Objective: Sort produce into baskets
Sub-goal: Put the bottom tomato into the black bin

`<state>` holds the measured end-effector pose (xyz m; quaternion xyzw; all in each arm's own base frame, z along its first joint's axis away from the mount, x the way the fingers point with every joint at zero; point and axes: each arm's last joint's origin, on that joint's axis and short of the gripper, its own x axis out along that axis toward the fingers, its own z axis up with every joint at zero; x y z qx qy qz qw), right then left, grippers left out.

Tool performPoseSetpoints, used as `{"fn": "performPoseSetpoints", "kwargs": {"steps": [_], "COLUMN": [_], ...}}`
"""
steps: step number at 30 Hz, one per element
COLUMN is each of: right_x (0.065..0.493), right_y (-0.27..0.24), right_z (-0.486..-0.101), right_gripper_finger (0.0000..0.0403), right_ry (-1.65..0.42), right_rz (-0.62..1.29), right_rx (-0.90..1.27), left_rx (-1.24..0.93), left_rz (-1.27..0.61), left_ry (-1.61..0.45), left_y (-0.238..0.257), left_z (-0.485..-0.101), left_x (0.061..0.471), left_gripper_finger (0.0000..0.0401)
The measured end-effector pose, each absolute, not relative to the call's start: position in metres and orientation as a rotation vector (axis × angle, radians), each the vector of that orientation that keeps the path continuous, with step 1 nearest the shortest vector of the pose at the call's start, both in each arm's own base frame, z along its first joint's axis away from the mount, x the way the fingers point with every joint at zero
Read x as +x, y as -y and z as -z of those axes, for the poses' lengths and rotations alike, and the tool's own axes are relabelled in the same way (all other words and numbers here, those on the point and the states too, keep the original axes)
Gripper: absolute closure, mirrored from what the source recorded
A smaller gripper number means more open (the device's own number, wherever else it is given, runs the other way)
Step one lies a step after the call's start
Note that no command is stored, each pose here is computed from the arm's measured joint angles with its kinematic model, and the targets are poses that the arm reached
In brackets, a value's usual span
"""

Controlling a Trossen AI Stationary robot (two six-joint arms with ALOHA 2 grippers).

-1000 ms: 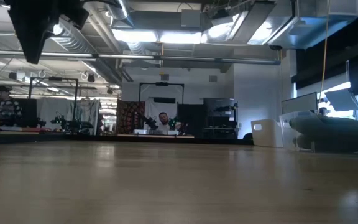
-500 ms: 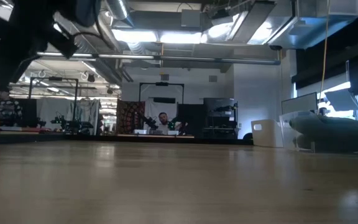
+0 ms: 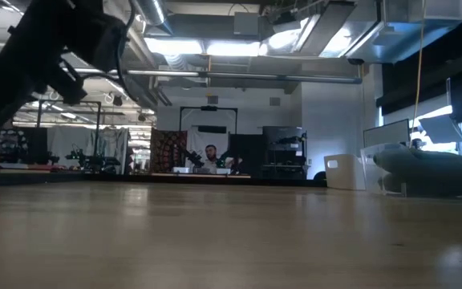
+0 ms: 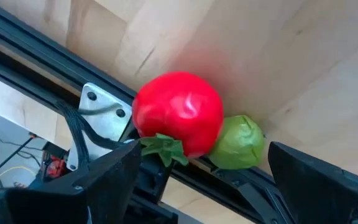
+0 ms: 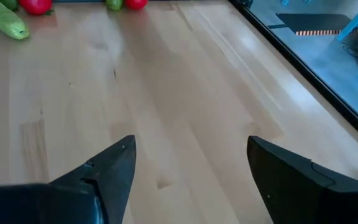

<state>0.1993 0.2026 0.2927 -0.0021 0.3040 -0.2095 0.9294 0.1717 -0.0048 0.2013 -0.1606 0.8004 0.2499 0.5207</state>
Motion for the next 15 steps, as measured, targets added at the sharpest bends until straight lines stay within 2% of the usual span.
{"fn": "performPoseSetpoints", "kwargs": {"steps": [15], "right_x": [0.1992], "right_y": [-0.2027], "right_z": [-0.2927], "right_gripper_finger": [0.0116], "right_ry": [-0.625], "right_rz": [0.427], "right_rx": [-0.007], "left_rx": [-0.410], "left_rz": [-0.579], "left_ry": [-1.916], "left_y": [0.0006], "left_z": [-0.1923], "left_x": [0.1701], "left_gripper_finger": [0.0056]}}
